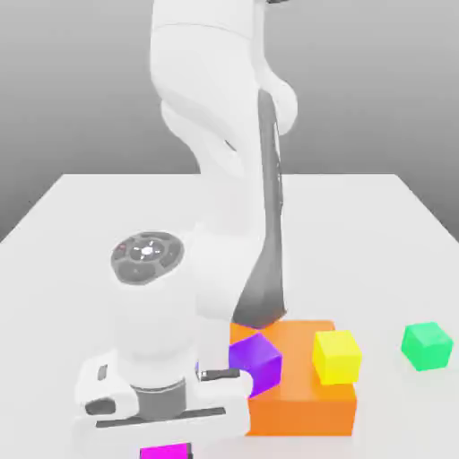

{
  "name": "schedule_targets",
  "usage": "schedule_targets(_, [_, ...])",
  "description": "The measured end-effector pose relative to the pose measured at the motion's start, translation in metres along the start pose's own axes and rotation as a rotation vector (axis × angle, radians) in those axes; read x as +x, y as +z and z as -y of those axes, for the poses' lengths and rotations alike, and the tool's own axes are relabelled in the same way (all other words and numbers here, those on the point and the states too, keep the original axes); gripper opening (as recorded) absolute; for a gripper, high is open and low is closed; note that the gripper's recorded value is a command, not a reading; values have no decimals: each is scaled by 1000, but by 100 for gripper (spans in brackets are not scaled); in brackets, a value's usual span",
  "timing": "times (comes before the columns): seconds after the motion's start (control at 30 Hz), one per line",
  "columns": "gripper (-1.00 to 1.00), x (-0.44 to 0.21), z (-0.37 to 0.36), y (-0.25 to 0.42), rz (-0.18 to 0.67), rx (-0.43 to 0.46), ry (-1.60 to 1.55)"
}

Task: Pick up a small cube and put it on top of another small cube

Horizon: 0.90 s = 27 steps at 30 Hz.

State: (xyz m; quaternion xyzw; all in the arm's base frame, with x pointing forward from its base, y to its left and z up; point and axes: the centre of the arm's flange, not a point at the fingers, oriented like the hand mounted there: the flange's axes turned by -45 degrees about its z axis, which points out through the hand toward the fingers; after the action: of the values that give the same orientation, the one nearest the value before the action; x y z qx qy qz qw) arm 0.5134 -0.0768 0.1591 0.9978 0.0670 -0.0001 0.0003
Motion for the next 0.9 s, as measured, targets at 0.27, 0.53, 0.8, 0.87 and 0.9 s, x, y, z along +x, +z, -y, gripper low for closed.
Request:
schedule_targets(0.27, [-100, -4, 102, -85, -8, -30, -360])
schedule_targets(0.53, [-100, -50, 213, -144, -4, -33, -978])
schedule_targets(0.8, [-100, -73, 234, -107, 0, 3, -1210])
schedule_targets(0.87, [100, -73, 234, -99, 1, 2, -1210])
schedule_targets(0.9, [100, -73, 234, -99, 1, 2, -1209])
